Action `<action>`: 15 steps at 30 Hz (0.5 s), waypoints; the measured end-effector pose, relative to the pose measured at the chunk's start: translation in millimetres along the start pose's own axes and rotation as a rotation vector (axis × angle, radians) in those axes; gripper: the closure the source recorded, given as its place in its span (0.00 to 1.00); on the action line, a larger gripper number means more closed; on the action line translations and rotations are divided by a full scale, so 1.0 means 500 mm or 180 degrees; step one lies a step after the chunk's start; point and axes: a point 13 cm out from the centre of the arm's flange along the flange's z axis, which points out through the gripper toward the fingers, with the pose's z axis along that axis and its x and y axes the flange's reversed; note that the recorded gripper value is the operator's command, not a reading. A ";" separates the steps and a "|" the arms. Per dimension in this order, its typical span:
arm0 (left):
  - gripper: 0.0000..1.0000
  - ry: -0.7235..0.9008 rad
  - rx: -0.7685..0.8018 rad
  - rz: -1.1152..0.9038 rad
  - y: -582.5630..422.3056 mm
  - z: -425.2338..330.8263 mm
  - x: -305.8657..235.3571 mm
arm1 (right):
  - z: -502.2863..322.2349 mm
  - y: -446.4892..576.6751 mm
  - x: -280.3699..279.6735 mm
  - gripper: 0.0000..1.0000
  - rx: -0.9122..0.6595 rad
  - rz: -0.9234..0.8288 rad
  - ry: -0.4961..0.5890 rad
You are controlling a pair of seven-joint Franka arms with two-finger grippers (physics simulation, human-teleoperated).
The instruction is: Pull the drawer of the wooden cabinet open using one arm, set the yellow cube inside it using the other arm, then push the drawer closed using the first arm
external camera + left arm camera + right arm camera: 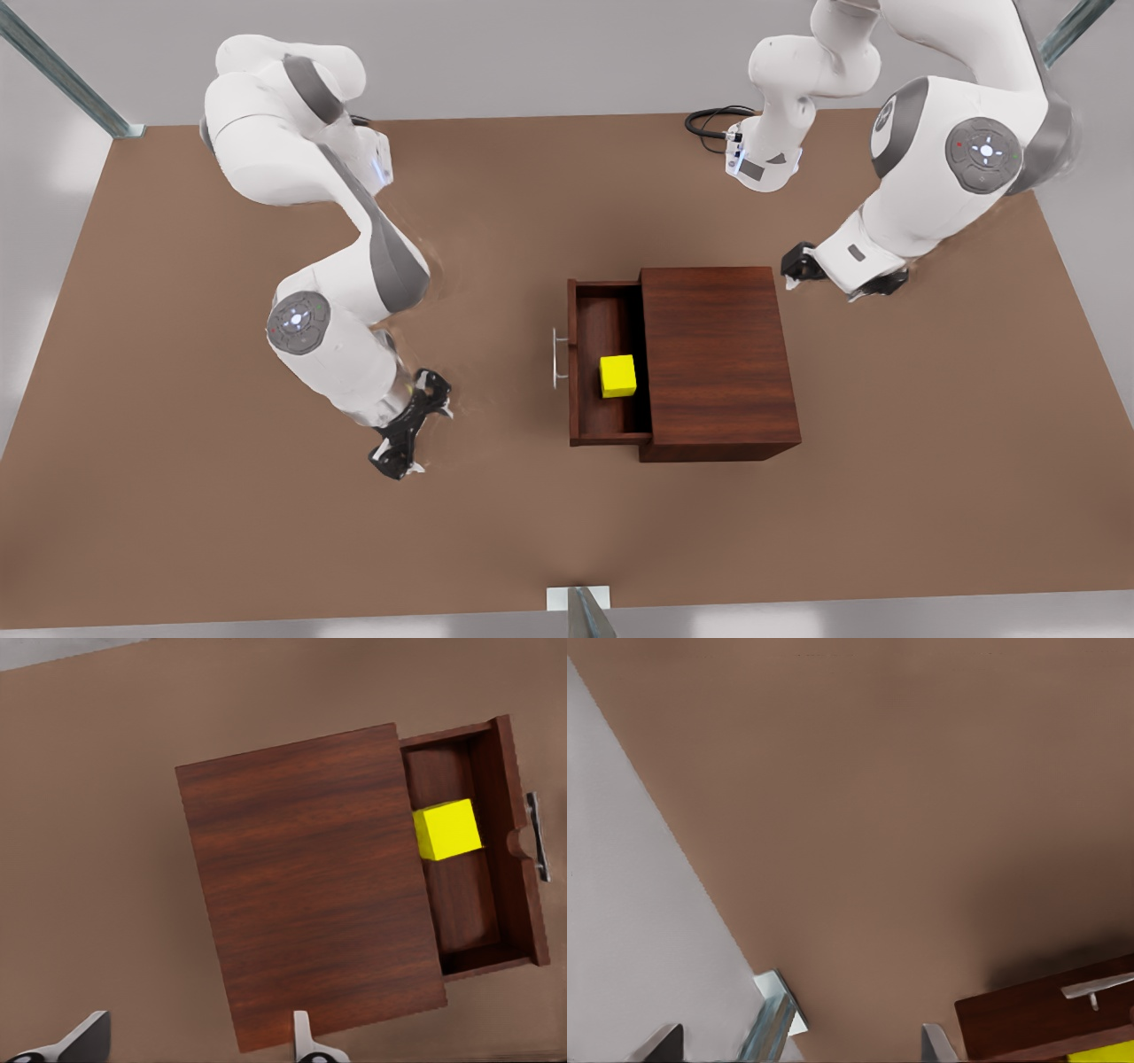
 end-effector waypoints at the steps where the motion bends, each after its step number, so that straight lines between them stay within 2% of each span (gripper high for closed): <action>1: 0.00 -0.0041 -0.0021 0.0220 -0.105 -0.006 -0.004 | -0.033 0.067 -0.132 0.00 0.0021 0.0035 -0.0153; 4: 0.00 -0.0133 -0.0050 0.0755 -0.447 0.022 0.001 | -0.053 0.100 -0.442 0.00 0.0246 -0.0380 -0.0791; 6: 0.00 -0.0198 -0.0056 0.0865 -0.644 0.097 0.000 | -0.053 0.089 -0.530 0.00 0.0412 -0.0796 -0.1030; 10: 0.00 -0.0469 -0.0102 0.0531 -0.823 0.253 -0.037 | -0.062 0.078 -0.554 0.00 0.0673 -0.1748 -0.1001; 15: 0.00 -0.0921 -0.0001 -0.0247 -0.823 0.398 -0.185 | -0.042 0.063 -0.561 0.00 0.0972 -0.2748 -0.0874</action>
